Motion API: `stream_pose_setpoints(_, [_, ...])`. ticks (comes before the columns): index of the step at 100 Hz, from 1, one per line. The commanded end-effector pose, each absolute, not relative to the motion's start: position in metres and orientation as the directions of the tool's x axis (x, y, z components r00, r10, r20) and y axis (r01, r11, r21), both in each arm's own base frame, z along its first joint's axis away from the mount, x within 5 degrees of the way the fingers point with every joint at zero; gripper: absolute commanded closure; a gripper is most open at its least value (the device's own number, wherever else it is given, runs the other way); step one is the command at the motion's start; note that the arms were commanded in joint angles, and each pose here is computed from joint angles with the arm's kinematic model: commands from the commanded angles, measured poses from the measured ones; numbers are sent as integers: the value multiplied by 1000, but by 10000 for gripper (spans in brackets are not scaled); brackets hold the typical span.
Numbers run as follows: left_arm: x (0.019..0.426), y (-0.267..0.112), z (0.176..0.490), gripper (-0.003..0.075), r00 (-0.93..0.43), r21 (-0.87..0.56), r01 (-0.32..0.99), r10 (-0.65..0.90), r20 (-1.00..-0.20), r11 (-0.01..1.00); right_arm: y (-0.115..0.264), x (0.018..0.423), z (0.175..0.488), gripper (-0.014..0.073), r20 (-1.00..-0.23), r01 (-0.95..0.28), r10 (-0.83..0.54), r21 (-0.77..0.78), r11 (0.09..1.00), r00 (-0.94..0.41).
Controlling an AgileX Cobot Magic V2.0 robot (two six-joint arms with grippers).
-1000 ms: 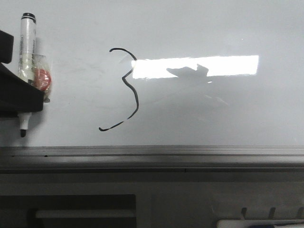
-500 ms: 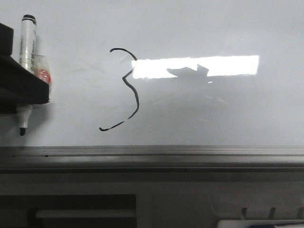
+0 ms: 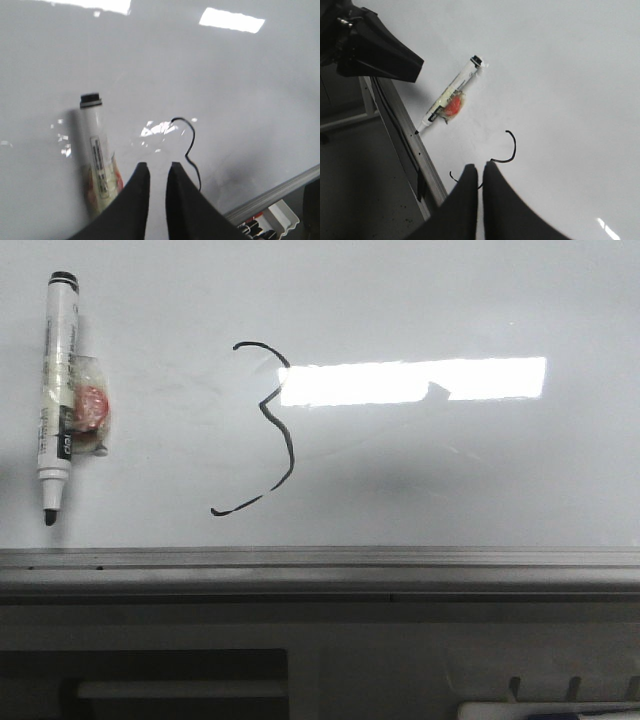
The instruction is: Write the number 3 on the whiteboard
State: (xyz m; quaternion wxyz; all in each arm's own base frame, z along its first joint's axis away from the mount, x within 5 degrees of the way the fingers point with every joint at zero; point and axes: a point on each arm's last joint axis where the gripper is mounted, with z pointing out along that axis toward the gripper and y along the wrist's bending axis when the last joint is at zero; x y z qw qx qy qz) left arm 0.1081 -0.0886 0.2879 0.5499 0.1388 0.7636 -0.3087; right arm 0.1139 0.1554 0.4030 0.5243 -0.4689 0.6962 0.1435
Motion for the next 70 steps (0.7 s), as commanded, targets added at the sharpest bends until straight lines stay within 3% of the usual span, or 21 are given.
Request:
stream_pose_setpoints(1, [98, -78, 312, 741, -193, -262, 592, -182, -964, 762, 145, 106, 420, 656, -922, -783, -376, -296, 547, 86])
stream_pose_setpoints(14, [82, -65, 316, 741, -87, -195, 618, -181, -980, 762, 126, 91, 412, 656, -949, -777, -260, -299, 554, 180])
stream_pose_setpoints(29, [63, -50, 308, 741, 12, -136, 631, -186, -983, 764, 103, 71, 382, 656, -953, -776, -153, -301, 555, 260])
stream_pose_setpoints(51, [43, -35, 294, 741, 166, -10, 627, -146, -975, 779, 71, 49, 319, 656, -953, -779, -141, -302, 550, 269])
stream_pose_setpoints(70, [38, -31, 290, 741, 211, 27, 620, -133, -968, 784, 55, 37, 291, 656, -948, -773, -85, -301, 559, 307])
